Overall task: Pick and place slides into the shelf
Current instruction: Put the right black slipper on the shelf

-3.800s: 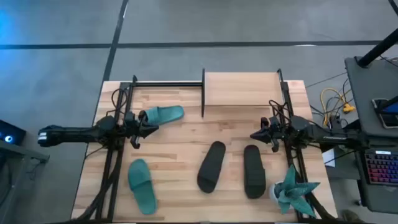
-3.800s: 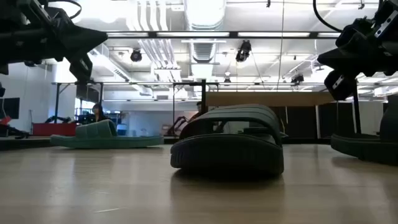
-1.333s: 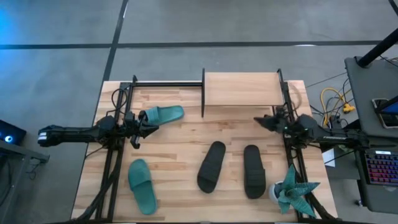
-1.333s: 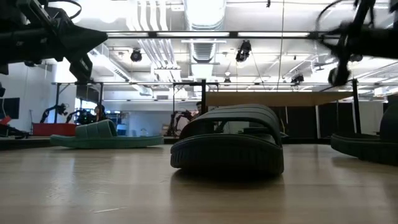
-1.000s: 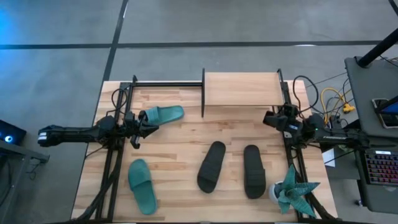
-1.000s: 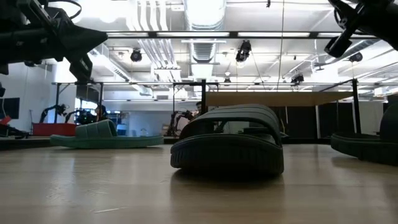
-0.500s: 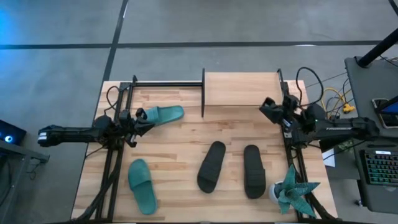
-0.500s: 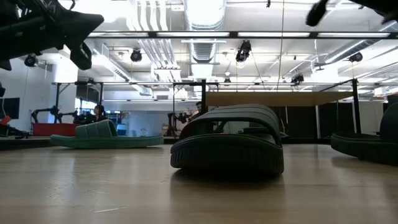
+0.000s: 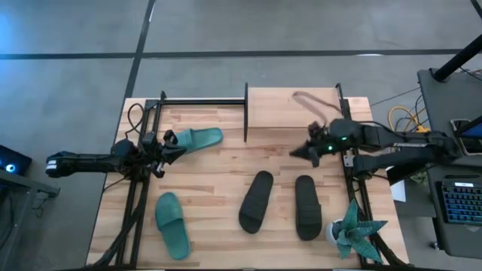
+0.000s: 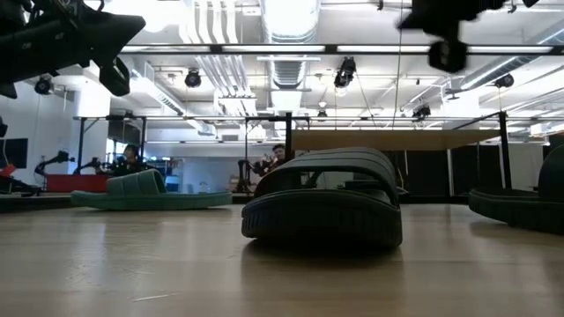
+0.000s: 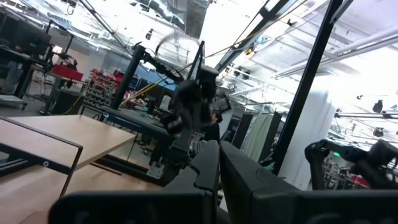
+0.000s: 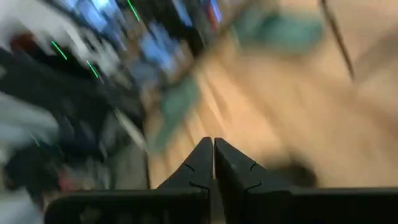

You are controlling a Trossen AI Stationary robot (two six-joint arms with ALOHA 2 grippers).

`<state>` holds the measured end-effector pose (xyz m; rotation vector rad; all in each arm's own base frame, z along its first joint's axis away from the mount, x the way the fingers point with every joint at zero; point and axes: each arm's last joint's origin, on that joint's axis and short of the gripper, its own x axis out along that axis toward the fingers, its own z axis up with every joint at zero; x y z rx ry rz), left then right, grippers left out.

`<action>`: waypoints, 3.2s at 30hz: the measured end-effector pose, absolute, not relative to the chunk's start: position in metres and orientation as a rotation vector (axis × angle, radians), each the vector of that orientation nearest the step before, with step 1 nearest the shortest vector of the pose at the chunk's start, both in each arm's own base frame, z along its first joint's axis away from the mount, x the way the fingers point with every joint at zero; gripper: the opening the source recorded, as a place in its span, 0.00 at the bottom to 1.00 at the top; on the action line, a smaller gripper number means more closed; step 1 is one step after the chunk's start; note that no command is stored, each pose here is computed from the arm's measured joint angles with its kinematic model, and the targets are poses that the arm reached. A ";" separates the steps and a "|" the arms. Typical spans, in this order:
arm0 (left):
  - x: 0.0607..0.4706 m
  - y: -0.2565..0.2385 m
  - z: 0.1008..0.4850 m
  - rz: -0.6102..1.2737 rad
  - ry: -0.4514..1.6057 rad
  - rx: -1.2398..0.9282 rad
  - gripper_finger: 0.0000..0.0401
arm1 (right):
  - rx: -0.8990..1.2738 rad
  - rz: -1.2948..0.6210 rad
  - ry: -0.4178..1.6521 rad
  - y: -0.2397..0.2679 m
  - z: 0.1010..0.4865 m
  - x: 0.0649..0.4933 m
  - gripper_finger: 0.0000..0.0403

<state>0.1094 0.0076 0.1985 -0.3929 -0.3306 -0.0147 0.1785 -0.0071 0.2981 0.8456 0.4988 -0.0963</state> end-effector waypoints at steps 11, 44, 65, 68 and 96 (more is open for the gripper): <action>0.111 0.008 0.196 -0.010 -0.309 -0.394 0.00 | 0.912 0.011 0.998 0.006 0.263 0.176 0.02; 0.119 0.008 0.189 0.006 -0.229 -0.403 0.00 | 0.667 0.216 1.460 0.067 0.191 0.217 0.49; 0.119 0.008 0.189 0.006 -0.229 -0.402 0.00 | 0.650 0.331 1.545 0.073 0.164 0.230 0.49; 0.119 0.008 0.189 0.006 -0.229 -0.402 0.00 | 0.686 0.370 1.570 0.075 0.161 0.231 0.49; 0.119 0.008 0.189 0.006 -0.229 -0.402 0.00 | 0.686 -0.066 1.091 0.049 0.237 0.218 0.03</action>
